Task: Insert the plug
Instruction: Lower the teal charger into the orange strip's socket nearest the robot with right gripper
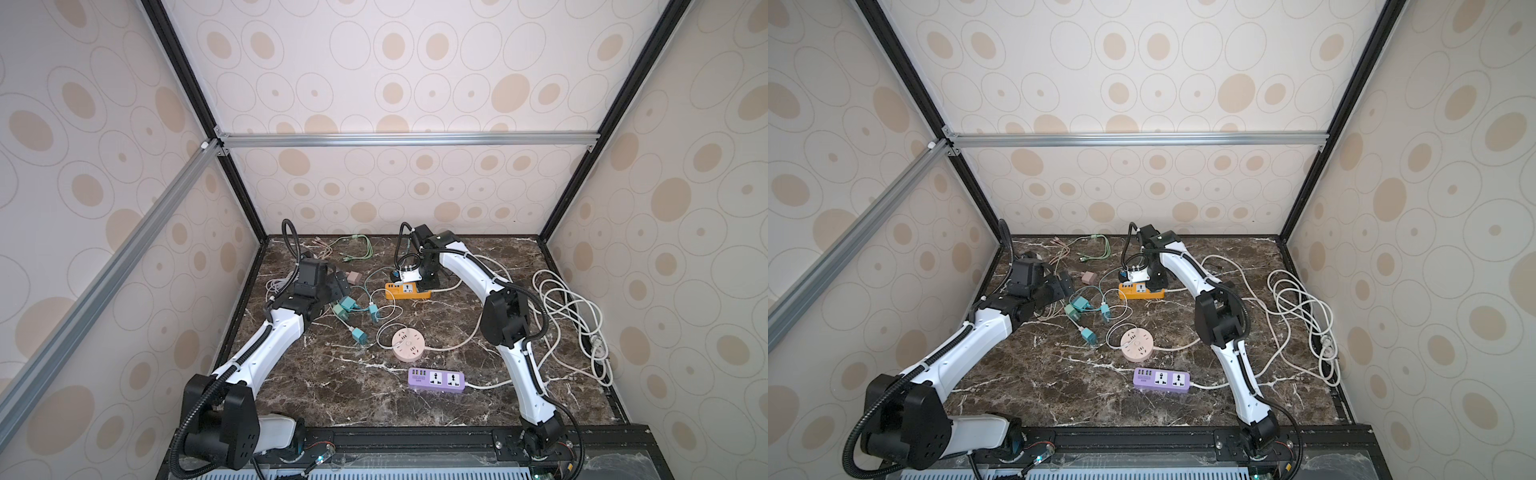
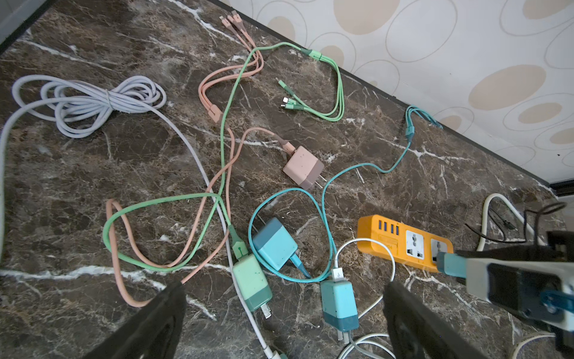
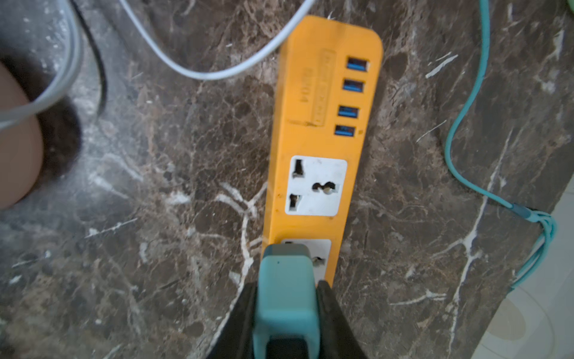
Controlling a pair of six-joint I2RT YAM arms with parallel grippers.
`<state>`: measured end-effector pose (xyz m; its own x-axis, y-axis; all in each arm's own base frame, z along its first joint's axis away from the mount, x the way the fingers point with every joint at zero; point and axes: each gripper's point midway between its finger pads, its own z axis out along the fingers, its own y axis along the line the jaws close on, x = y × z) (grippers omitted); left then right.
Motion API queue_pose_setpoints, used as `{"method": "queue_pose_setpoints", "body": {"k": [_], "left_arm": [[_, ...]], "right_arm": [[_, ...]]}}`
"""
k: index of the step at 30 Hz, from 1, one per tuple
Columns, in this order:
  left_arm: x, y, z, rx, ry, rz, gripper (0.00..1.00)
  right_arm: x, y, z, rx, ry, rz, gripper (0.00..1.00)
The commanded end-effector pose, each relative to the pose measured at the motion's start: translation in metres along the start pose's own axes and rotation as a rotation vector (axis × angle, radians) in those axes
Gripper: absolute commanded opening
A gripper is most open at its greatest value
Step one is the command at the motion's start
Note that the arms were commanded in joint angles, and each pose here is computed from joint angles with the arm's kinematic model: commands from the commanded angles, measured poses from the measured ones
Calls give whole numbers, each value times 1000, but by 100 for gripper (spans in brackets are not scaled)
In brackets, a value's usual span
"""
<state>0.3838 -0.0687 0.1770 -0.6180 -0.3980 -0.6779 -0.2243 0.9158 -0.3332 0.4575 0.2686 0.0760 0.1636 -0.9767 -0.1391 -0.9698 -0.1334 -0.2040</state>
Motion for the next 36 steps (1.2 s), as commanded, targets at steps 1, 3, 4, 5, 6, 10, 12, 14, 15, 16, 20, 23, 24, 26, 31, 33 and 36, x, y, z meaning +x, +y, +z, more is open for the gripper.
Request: {"method": "queue_pose_setpoints", "body": {"k": [1, 3, 4, 5, 6, 10, 12, 14, 15, 16, 20, 23, 24, 26, 31, 33, 36], "left_arm": [[-7, -1, 1, -2, -4, 11, 98], [-8, -2, 2, -1, -4, 10, 98], [-8, -2, 2, 1, -3, 9, 99], [-8, -2, 2, 1, -2, 8, 98], [-7, -2, 3, 2, -2, 8, 98], [-7, -3, 4, 2, 3, 12, 98], [-6, -4, 6, 7, 7, 14, 98], [-6, -6, 7, 15, 11, 17, 98], [-5, -6, 8, 16, 15, 18, 98], [-6, -7, 7, 20, 12, 19, 98], [-7, -8, 7, 23, 12, 25, 99], [-7, -9, 6, 30, 15, 27, 99], [-7, -9, 6, 32, 14, 26, 98], [-7, -9, 5, 34, 11, 27, 98], [-4, -6, 5, 30, 12, 23, 98], [-2, -6, 6, 28, 15, 24, 98], [-1, -4, 5, 23, 14, 25, 98]], "right_arm": [[17, 36, 63, -172, 64, 28, 0], [21, 36, 64, -185, 70, 43, 0], [22, 30, 61, -171, 67, 60, 0], [25, 30, 59, -179, 62, 76, 0], [26, 30, 57, -189, 51, 88, 0], [29, 39, 52, -237, 9, 102, 0], [31, 49, 52, -283, 10, 119, 0], [29, 60, 46, -334, 8, 143, 0], [28, 65, 43, -356, 4, 160, 0], [27, 71, 38, -374, 0, 165, 0], [21, 94, 19, -436, -32, 177, 0], [17, 103, 7, -442, -66, 178, 0], [16, 105, 5, -441, -73, 173, 0], [19, 107, 6, -431, -69, 159, 0], [32, 109, 34, -423, -25, 120, 0], [37, 110, 46, -426, -12, 109, 0], [48, 112, 64, -412, 26, 75, 0]]}}
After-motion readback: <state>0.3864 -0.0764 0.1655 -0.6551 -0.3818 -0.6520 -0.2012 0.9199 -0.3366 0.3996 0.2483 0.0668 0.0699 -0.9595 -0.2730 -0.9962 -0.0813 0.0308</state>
